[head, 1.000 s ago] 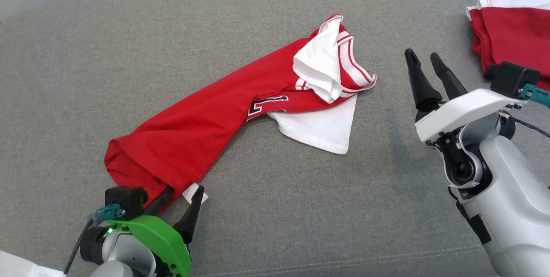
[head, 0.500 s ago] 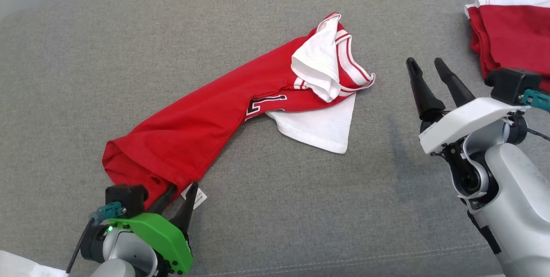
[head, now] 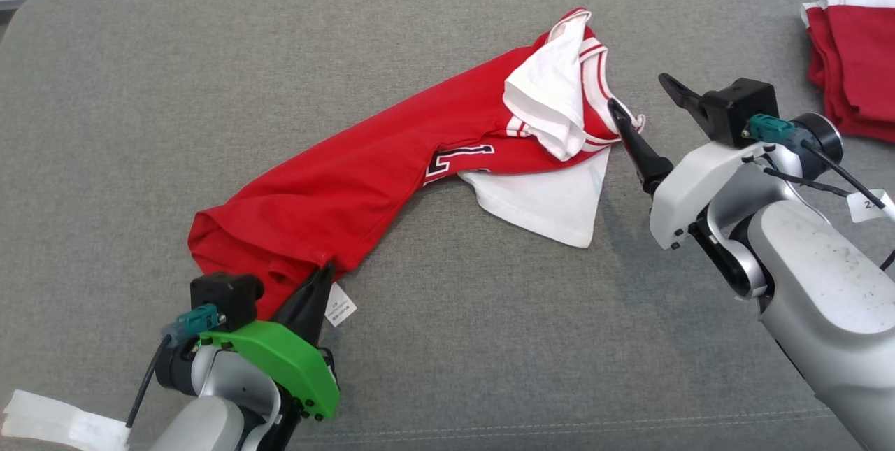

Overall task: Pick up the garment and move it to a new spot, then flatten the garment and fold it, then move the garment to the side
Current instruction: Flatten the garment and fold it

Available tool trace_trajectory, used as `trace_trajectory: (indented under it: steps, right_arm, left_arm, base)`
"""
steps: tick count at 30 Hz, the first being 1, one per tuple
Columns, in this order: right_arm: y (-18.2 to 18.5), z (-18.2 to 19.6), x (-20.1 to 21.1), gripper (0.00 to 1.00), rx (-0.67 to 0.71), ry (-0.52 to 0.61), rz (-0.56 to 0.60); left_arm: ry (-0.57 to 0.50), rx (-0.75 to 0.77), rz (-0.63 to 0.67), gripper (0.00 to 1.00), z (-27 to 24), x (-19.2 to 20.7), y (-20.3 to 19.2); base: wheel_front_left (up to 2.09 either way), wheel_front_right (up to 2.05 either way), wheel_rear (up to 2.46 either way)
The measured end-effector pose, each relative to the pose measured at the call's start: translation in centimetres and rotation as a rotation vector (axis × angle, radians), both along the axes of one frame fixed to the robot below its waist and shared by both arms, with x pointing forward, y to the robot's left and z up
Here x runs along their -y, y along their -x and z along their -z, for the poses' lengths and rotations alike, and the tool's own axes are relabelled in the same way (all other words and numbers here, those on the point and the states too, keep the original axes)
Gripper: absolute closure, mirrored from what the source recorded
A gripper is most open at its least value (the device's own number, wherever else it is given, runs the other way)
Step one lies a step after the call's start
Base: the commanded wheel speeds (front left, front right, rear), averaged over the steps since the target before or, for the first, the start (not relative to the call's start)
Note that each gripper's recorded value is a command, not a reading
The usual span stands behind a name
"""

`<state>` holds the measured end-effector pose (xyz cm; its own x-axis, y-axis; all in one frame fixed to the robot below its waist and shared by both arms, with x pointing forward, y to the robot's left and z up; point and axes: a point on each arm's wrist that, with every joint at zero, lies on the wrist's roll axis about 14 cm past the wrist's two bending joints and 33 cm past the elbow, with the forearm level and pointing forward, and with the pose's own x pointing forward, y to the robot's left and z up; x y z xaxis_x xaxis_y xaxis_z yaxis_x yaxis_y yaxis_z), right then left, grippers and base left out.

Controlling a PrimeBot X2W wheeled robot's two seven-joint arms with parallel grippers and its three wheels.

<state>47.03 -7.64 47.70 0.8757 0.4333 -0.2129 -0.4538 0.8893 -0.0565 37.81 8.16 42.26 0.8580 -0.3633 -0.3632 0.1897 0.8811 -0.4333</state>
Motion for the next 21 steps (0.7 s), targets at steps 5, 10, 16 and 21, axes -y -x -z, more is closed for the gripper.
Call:
trace_trajectory:
  steps: [5,10,16,21]
  right_arm:
    - [0.0,2.7,-1.8,0.0,-0.084,0.06,-0.052]
    - [-0.7,3.5,-4.1,0.0,-0.109,0.052,-0.093]
    - [-0.5,5.3,-6.0,0.0,-0.153,0.072,-0.138]
    - [-1.2,5.2,-6.8,0.0,-0.139,0.097,-0.159]
  left_arm:
    - [0.025,0.084,-0.04,1.0,-2.6,-0.7,-1.1]
    - [0.019,0.237,-0.13,1.0,-6.9,-3.7,-3.0]
    - [-0.026,0.319,-0.225,1.0,-9.5,-7.9,-3.4]
    - [-0.032,0.302,-0.254,1.0,-9.4,-8.9,-2.4]
  base:
    - [0.0,0.0,0.0]
    - [0.0,0.0,0.0]
    - [0.0,0.0,0.0]
    - [0.0,0.0,0.0]
